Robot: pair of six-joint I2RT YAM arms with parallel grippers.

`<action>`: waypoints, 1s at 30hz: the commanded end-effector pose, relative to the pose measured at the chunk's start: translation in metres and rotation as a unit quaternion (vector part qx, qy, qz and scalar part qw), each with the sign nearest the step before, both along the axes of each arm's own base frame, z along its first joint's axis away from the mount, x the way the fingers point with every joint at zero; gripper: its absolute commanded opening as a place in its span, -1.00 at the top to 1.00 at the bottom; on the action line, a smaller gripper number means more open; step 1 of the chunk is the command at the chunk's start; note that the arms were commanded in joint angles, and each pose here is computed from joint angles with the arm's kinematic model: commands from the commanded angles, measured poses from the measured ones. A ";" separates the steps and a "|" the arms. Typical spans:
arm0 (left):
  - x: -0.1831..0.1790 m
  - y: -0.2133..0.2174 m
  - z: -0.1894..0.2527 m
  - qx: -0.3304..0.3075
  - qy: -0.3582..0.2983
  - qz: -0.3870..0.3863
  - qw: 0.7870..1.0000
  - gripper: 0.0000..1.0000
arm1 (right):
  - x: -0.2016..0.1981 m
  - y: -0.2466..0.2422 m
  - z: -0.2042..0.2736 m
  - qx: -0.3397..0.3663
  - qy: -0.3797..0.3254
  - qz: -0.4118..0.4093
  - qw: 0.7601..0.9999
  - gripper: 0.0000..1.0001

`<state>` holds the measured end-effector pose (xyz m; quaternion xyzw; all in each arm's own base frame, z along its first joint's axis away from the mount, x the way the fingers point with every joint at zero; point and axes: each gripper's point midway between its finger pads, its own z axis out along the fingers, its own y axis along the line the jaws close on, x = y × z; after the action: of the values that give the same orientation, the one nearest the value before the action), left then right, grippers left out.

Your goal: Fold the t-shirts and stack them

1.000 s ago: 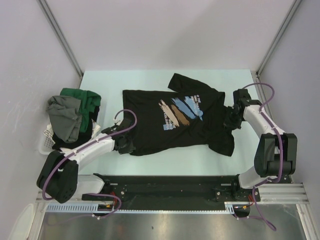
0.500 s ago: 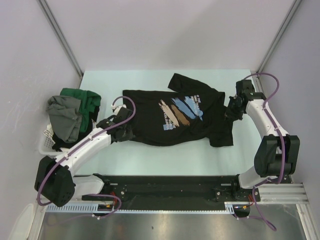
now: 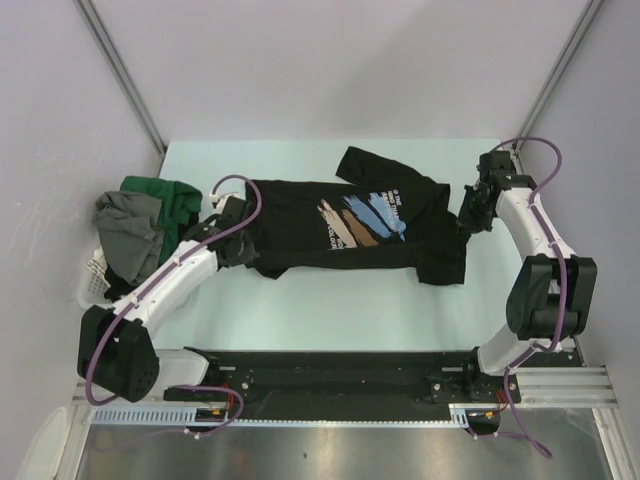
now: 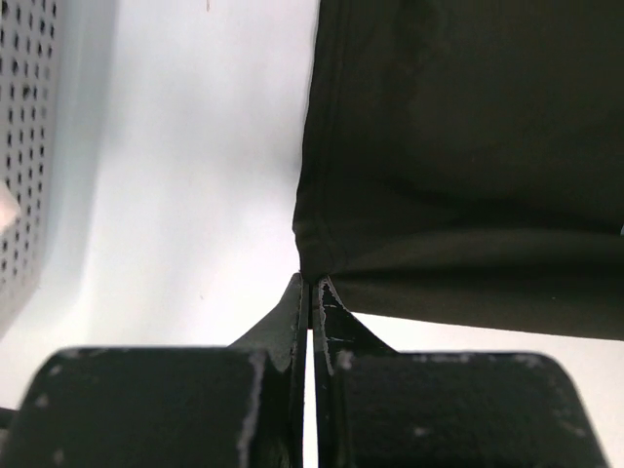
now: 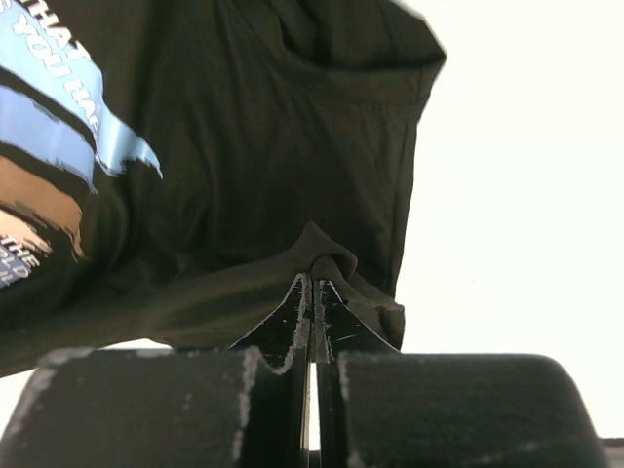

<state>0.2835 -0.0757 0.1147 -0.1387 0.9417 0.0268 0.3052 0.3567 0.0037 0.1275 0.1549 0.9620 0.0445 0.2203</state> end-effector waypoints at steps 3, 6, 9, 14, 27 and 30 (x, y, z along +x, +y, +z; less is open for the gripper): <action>0.037 0.003 0.023 0.027 -0.036 -0.006 0.999 1.00 | 0.037 -0.010 0.016 -0.023 -0.041 0.015 0.999 1.00; 0.048 0.000 0.024 0.032 -0.036 -0.009 0.999 1.00 | 0.049 -0.012 0.014 -0.026 -0.039 0.016 0.999 1.00; 0.056 -0.003 0.026 0.033 -0.040 -0.011 0.999 1.00 | 0.063 -0.012 0.014 -0.024 -0.041 0.019 0.999 1.00; 0.071 -0.005 0.025 0.041 -0.040 -0.013 0.998 1.00 | 0.087 -0.013 0.015 -0.024 -0.049 0.019 0.998 1.00; 0.104 -0.009 0.024 0.065 -0.037 -0.025 0.997 1.00 | 0.129 -0.012 0.007 -0.019 -0.054 0.027 0.998 1.00; 0.110 -0.007 0.022 0.070 -0.034 -0.024 0.997 1.00 | 0.133 -0.012 -0.002 -0.016 -0.045 0.029 0.998 1.00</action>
<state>0.3741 -0.0907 0.1211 -0.0956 0.9398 0.0656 0.3214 0.4741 -0.0041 0.1188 0.1268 0.9598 0.0425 0.2468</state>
